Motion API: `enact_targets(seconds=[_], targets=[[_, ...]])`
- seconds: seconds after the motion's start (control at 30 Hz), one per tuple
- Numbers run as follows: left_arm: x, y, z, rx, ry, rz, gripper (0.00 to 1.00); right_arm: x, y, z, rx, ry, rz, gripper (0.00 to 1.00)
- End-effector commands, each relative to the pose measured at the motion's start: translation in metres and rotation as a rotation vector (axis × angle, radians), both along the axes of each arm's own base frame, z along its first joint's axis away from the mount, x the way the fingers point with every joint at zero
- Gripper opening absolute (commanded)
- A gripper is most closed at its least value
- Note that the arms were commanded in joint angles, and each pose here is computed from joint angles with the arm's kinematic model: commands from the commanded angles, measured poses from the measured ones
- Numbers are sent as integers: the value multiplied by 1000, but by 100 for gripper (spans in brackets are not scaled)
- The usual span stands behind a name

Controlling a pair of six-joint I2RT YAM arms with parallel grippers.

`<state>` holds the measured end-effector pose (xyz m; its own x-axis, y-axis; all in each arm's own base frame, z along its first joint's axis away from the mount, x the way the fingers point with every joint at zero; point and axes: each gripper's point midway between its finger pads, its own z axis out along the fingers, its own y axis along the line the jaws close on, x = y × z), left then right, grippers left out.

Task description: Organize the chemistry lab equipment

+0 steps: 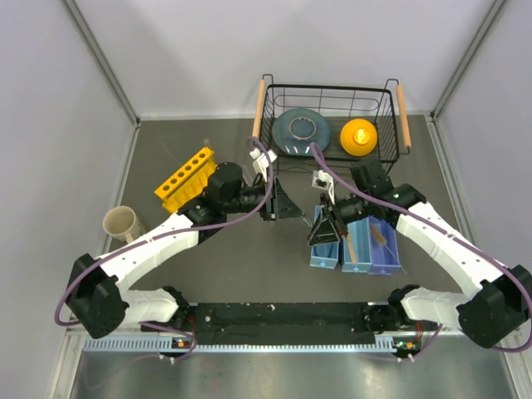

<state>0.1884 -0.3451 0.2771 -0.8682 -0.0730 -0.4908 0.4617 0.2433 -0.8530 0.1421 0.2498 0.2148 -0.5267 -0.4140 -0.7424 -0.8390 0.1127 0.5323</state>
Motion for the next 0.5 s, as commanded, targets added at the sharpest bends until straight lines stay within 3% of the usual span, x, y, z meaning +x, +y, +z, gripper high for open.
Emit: enact_targets(seconds=[0.0, 0.07, 0.2, 0.3, 0.47], targets=[[-4, -4, 26, -77, -50, -24, 9, 1, 6, 17, 46, -85, 43, 14], [-4, 0, 21, -60, -44, -3, 7, 1, 6, 18, 44, -95, 40, 24], [3, 15, 3, 35, -65, 84, 6, 3, 0, 20, 32, -161, 31, 65], [14, 41, -14, 160, -97, 196, 6, 14, -14, 27, 41, -224, -9, 81], [51, 110, -27, 363, -187, 445, 6, 41, -49, 33, 31, -325, -163, 98]])
